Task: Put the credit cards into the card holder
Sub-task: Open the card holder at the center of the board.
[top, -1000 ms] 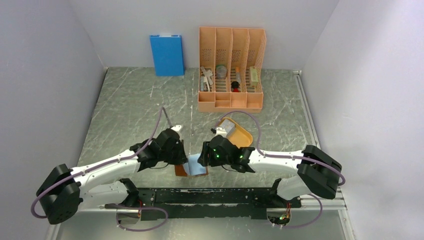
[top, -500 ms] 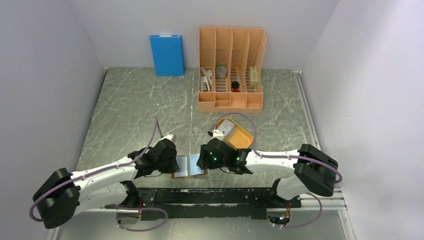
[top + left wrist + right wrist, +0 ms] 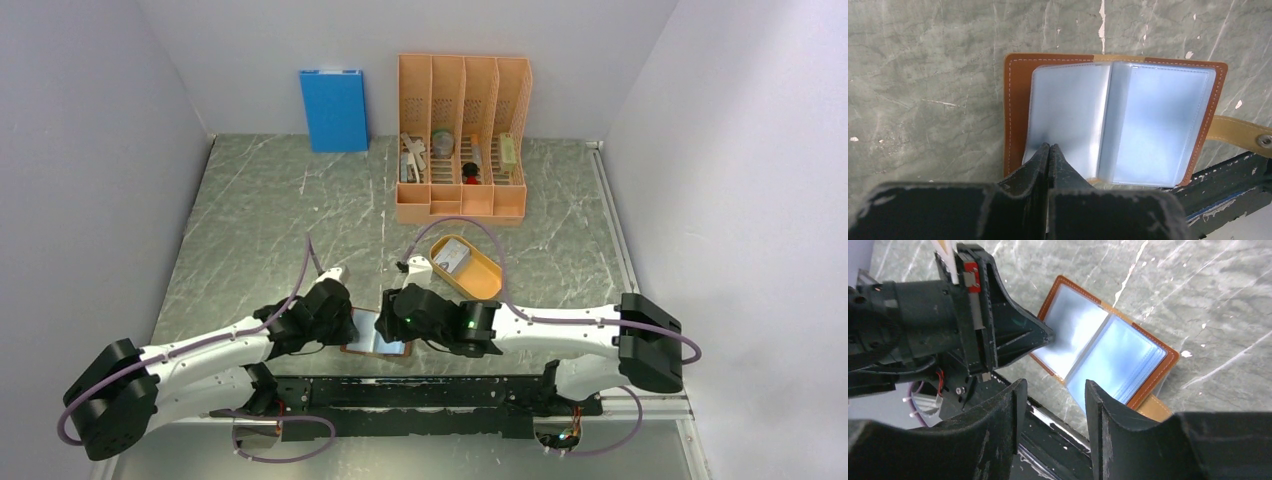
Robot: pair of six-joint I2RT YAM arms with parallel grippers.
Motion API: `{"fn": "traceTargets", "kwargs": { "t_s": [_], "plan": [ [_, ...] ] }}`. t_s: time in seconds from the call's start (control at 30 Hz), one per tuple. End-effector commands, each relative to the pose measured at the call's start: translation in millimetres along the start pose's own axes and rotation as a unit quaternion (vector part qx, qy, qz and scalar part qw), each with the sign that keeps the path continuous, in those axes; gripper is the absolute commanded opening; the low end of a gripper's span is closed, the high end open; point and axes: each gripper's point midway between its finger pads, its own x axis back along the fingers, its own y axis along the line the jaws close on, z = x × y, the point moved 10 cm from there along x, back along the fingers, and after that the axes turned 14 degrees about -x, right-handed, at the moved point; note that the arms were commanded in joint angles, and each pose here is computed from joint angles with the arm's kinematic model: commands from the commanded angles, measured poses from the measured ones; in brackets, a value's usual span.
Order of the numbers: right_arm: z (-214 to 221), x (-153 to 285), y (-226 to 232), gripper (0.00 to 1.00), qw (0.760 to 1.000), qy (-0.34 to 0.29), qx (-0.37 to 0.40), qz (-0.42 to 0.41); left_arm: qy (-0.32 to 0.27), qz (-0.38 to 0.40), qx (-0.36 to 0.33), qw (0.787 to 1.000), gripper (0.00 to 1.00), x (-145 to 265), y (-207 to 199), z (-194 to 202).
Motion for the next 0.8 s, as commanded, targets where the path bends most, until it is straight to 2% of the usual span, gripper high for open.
{"fn": "traceTargets", "kwargs": {
  "t_s": [0.0, 0.13, 0.33, 0.57, 0.77],
  "plan": [
    [-14.0, 17.4, 8.9, 0.50, 0.998, -0.061, -0.007, 0.009, 0.014, -0.033, -0.001, 0.999, 0.05, -3.7, 11.3, 12.5],
    [-2.8, 12.2, 17.0, 0.49, 0.999, -0.006, 0.004, -0.040, 0.013, -0.032, 0.006, 0.999, 0.05, -3.3, 11.9, 14.3],
    [27.6, -20.7, -7.1, 0.46, 0.997, 0.073, -0.037, -0.015, 0.009, -0.024, 0.017, 1.000, 0.05, -3.5, 12.1, 16.8],
    [33.3, -35.8, -60.3, 0.45, 0.991, 0.075, -0.112, 0.022, 0.006, -0.013, 0.021, 1.000, 0.05, -5.2, 12.7, 20.1],
    [33.7, -48.3, -83.4, 0.45, 0.988, 0.069, -0.125, 0.060, -0.007, 0.012, 0.033, 0.999, 0.05, -8.8, 8.6, 19.1]
  ]
}}
